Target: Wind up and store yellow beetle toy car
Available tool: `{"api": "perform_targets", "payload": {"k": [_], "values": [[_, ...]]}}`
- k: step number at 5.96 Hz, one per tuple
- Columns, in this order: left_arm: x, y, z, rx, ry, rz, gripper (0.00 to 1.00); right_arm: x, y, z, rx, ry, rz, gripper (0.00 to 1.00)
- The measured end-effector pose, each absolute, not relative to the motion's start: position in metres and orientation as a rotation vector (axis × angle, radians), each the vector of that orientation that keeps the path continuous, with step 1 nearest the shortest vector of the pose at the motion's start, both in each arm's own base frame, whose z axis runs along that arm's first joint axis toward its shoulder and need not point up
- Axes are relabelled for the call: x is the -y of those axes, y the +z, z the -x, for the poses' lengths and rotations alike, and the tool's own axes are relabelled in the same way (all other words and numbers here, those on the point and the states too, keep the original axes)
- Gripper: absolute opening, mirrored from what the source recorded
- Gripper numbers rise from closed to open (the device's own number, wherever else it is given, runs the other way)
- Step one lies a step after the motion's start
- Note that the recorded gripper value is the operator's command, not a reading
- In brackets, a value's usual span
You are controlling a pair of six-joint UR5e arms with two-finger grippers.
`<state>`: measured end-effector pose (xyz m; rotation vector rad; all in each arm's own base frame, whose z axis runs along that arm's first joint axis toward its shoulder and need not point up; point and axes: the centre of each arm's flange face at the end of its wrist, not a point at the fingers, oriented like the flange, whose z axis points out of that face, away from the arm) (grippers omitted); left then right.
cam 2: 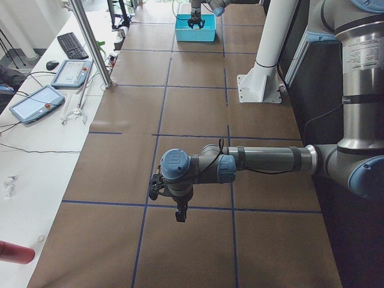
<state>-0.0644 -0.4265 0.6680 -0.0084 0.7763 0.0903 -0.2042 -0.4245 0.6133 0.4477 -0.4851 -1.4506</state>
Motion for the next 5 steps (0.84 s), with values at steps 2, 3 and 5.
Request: {"api": "perform_targets", "payload": {"k": [2, 3, 5], "values": [[0.427, 0.668, 0.064, -0.776, 0.090, 0.008, 1.00, 0.425, 0.587, 0.190, 0.534, -1.430, -0.502, 1.00], [0.427, 0.667, 0.064, -0.776, 0.089, 0.008, 1.00, 0.430, 0.570, 0.154, 0.572, -1.357, -0.524, 1.00], [0.427, 0.668, 0.065, -0.776, 0.089, 0.009, 1.00, 0.438, 0.545, 0.070, 0.649, -1.135, -0.444, 1.00]]}}
